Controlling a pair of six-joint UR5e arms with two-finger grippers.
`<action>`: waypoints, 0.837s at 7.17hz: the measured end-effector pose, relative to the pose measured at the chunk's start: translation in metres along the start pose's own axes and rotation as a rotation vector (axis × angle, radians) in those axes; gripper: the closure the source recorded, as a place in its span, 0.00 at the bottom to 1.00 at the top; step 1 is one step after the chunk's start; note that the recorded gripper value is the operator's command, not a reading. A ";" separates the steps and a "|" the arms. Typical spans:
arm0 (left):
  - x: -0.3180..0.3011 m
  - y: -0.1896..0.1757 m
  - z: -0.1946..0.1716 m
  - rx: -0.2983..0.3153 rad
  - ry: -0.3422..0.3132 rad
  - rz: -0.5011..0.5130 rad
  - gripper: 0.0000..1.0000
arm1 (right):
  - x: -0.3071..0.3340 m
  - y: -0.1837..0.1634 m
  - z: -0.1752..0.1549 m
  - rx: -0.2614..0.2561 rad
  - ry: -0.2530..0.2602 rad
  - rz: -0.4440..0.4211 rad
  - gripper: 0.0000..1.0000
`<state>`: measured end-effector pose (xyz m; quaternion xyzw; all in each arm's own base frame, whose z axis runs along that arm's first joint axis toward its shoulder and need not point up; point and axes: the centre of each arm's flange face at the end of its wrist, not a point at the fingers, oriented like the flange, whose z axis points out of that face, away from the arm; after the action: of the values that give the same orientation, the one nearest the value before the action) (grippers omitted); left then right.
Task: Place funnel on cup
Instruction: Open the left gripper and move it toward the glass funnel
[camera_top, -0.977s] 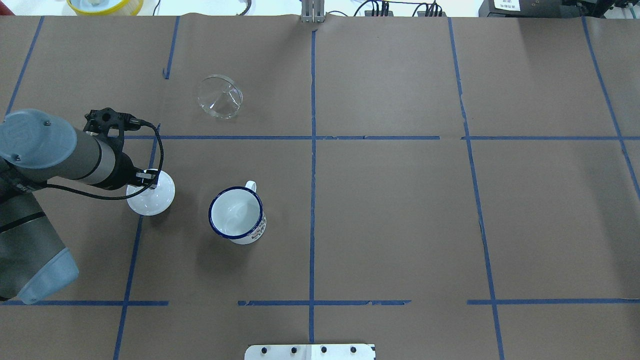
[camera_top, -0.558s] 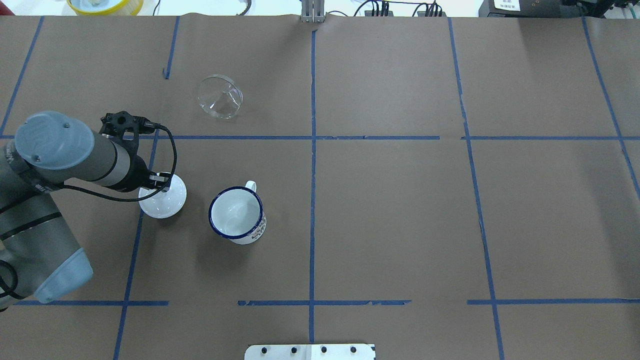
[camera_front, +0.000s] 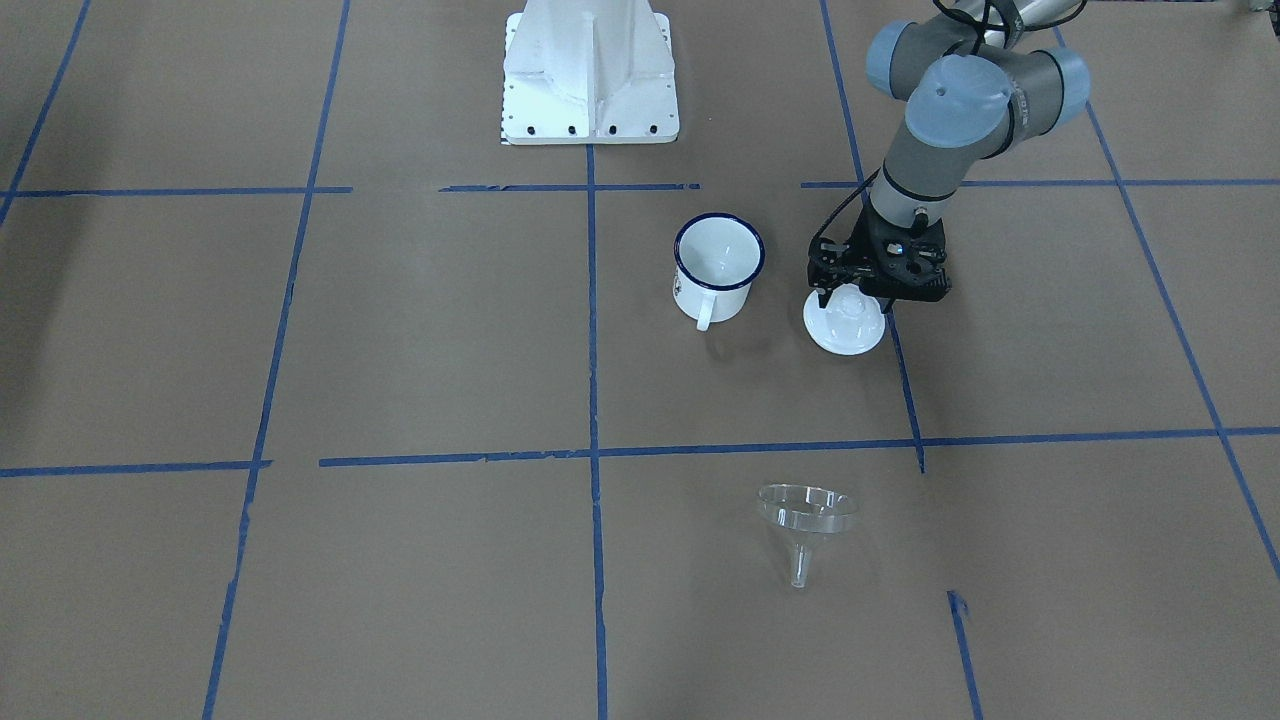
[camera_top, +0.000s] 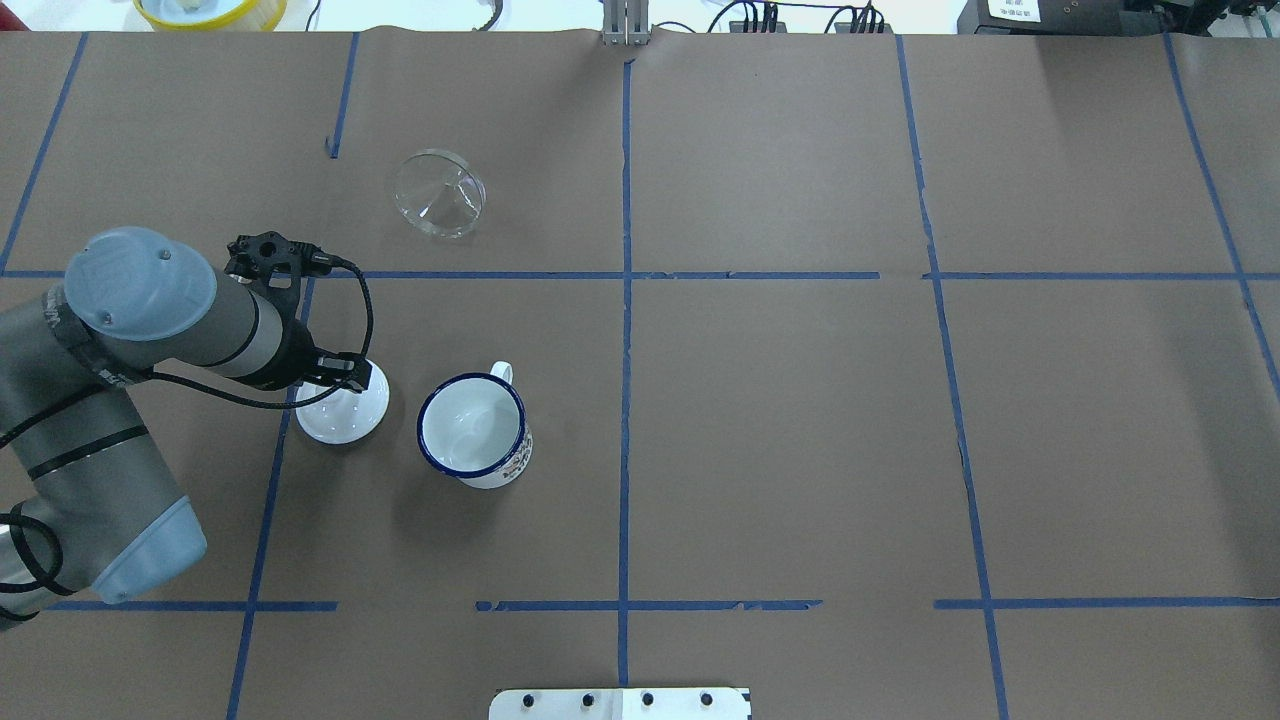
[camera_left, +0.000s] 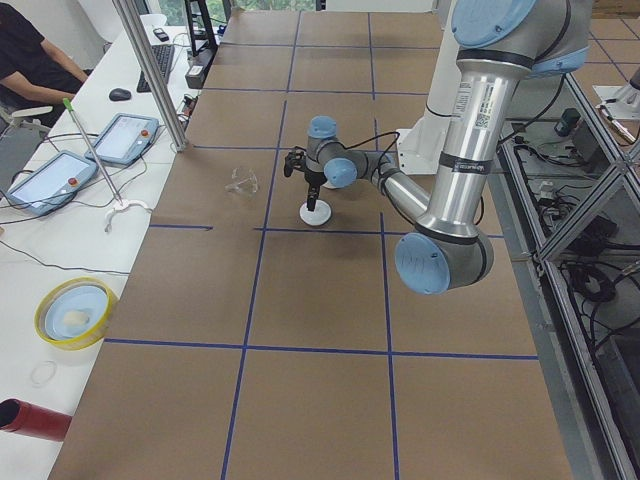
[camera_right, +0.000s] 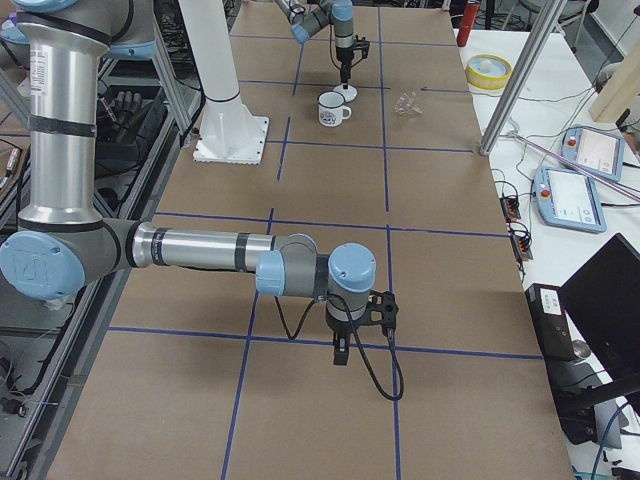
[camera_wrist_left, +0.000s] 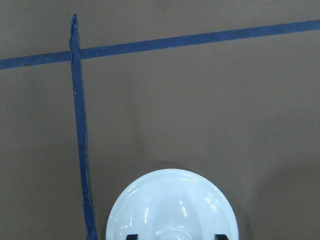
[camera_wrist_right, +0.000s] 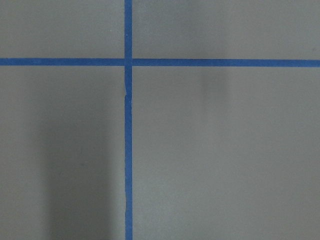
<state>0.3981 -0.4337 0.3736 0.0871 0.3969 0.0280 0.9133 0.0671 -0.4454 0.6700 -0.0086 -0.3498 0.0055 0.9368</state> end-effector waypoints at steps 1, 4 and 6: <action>0.004 -0.011 -0.014 0.027 0.018 -0.046 0.00 | 0.000 0.000 0.000 0.000 0.000 0.000 0.00; 0.040 -0.084 -0.067 0.153 0.129 -0.386 0.00 | 0.000 0.000 0.000 0.000 0.000 0.000 0.00; 0.066 -0.136 -0.062 0.262 0.222 -0.678 0.00 | 0.000 0.000 0.000 0.000 0.000 0.000 0.00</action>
<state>0.3952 -0.5511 0.2595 0.0633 0.5001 -0.3176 0.8031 0.0672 -0.4454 0.6700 -0.0086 -0.3498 0.0056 0.9368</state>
